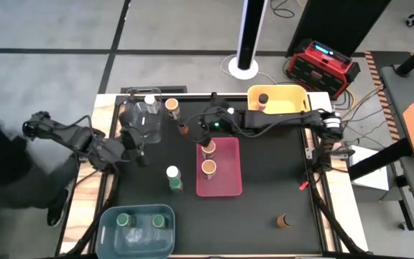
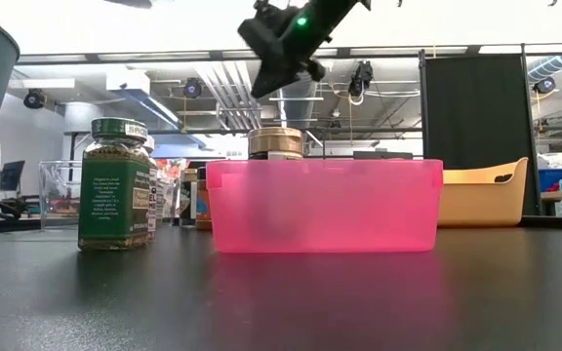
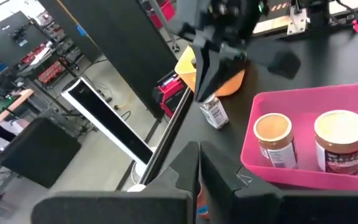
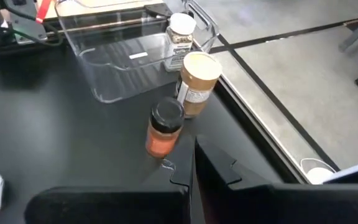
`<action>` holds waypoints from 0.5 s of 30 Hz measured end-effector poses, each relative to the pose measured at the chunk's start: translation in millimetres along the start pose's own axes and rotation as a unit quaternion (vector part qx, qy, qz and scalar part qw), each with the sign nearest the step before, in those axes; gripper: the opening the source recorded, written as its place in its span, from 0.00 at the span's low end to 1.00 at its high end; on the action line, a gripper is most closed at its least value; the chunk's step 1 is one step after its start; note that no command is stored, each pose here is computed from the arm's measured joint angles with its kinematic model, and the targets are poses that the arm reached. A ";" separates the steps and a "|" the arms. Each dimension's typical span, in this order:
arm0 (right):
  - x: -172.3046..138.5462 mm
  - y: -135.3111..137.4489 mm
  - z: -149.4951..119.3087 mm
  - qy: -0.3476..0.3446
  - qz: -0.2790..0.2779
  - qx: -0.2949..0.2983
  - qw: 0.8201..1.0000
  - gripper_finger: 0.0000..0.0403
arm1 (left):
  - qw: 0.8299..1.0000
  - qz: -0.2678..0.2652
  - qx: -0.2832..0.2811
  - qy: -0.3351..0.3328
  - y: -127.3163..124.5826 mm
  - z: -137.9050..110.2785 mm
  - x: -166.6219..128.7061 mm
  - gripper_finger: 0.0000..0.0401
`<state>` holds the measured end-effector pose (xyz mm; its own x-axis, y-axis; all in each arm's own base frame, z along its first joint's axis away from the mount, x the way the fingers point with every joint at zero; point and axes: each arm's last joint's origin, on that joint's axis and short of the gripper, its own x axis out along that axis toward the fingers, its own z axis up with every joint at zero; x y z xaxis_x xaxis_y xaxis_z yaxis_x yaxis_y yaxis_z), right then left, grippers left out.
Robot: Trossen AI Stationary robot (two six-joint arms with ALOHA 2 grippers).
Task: Sort spices by type
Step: Put the top orange seasoning bottle into the yellow bin
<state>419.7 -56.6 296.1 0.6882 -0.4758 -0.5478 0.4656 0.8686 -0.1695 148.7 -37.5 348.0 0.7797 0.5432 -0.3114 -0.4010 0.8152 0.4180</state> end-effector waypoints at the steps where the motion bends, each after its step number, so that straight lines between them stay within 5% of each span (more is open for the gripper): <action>1: 3.7 1.5 1.8 -0.001 0.000 0.001 1.000 0.02 | 1.000 0.000 -0.007 -0.003 2.7 -0.4 -2.0 0.00; 8: 31.5 4.1 9.4 0.001 0.000 -0.035 0.999 0.02 | 0.998 -0.023 -0.060 -0.022 20.2 -4.9 -16.1 0.00; 15: 62.7 -4.2 10.7 0.005 0.066 -0.060 0.996 0.02 | 0.993 -0.068 -0.096 -0.032 26.3 -6.9 -22.7 0.00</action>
<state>466.9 -91.5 271.2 0.7335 -0.3555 -0.5793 0.3007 0.9341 -0.1924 117.1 -27.0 360.1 0.8594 0.4162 -0.2970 -0.3690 0.9070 0.2031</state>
